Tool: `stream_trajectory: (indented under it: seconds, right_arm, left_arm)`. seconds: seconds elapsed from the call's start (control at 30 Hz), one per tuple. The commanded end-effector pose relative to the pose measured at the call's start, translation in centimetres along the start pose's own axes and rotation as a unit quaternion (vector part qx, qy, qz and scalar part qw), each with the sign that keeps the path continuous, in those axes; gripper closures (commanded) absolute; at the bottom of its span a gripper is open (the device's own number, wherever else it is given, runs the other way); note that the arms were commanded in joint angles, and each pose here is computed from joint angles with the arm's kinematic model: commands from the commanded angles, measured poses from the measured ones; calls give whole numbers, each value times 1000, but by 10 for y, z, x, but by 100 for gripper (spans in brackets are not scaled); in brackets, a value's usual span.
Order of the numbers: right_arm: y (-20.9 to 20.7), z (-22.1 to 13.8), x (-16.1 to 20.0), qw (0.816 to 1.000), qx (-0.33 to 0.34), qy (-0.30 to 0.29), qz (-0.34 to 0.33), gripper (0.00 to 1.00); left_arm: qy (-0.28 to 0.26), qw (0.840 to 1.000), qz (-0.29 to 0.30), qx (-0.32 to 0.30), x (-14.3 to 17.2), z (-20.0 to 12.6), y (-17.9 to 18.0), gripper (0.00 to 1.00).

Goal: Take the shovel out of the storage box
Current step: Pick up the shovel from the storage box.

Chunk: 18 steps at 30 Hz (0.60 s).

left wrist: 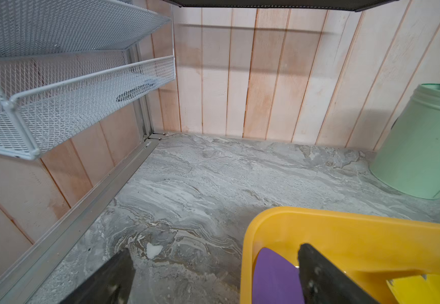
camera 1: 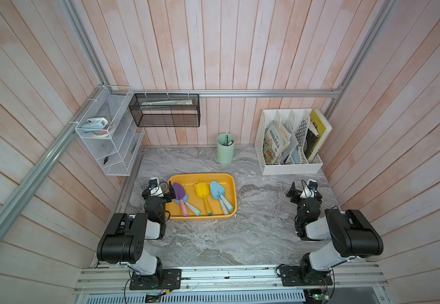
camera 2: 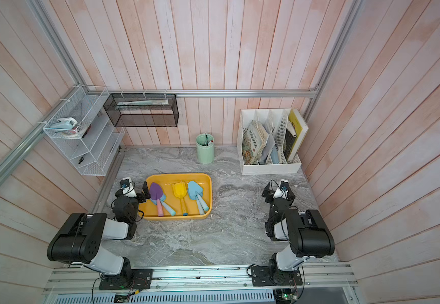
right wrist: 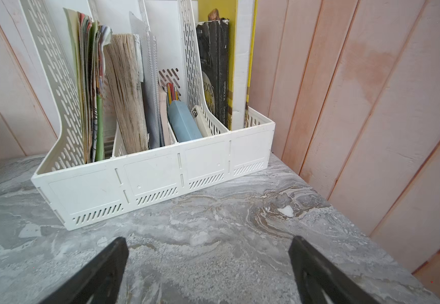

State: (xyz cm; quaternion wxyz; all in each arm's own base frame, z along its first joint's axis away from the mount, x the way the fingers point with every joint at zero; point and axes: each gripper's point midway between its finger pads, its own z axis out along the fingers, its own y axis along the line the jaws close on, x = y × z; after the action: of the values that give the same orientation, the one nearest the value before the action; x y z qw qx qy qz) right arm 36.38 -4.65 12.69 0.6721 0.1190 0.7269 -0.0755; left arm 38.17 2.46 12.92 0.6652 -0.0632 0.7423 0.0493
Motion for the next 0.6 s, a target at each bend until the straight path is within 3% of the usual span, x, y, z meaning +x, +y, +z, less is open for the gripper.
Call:
stream_trajectory:
  seconds: [0.0, 0.57]
  right_arm:
    - [-2, -1, -7, 1000, 8, -13, 5, 2]
    - [0, -1, -6, 1000, 1, -11, 2, 2]
  left_arm:
    - [-8, 1000, -5, -4, -4, 0, 2, 0]
    - [-6, 1000, -6, -3, -3, 1, 2, 0]
